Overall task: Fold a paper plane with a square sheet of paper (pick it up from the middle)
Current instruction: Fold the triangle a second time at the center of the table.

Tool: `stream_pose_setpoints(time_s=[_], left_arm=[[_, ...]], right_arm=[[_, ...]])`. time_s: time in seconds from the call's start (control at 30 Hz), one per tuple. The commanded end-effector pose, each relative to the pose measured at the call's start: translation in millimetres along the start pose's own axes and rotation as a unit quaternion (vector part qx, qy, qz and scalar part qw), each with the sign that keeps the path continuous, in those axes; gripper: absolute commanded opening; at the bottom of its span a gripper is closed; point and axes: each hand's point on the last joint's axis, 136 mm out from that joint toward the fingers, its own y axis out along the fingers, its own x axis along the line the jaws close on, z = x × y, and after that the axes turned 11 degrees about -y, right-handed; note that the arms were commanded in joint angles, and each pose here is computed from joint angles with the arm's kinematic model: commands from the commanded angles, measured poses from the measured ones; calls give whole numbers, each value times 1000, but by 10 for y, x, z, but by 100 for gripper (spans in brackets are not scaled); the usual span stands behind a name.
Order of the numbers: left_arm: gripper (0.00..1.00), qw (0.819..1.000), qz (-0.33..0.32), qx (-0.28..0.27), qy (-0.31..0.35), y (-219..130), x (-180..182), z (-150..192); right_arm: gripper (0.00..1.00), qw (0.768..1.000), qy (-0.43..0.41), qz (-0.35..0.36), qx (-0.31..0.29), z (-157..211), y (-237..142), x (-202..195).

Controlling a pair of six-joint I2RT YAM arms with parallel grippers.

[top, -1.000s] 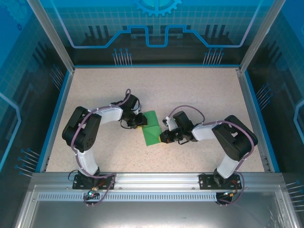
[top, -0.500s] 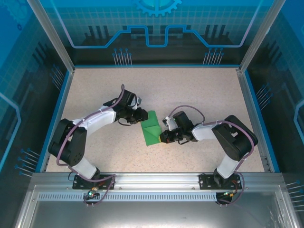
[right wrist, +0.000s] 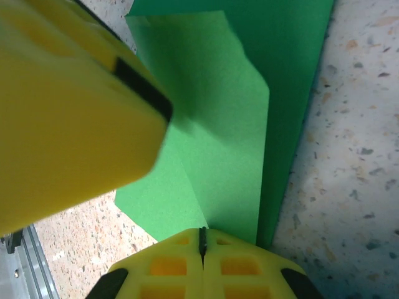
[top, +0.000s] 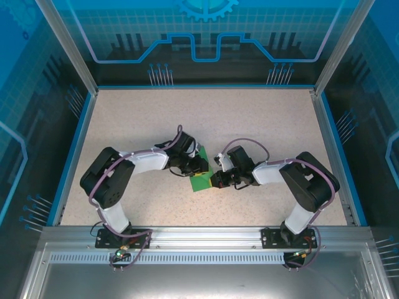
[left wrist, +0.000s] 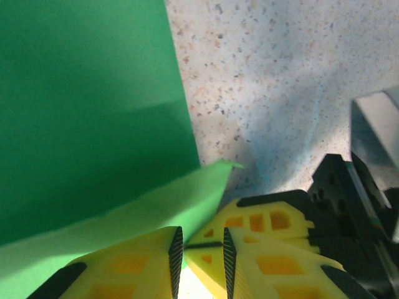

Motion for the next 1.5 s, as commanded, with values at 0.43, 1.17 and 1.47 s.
stream_pose_setpoints(time_s=[0.43,1.17,1.47], left_arm=[[26,998,-45,3,-32,261,510,-99],[26,995,-65,-56,-57,-117,849,-488],[26,995,-66,-44,-59,-56,884,-486]], right_arm=[[4,995,55,40,67,469,-11,-229],[4,995,57,35,73,491,-11,-206],[8,999,35,0,23,34,-146,111]])
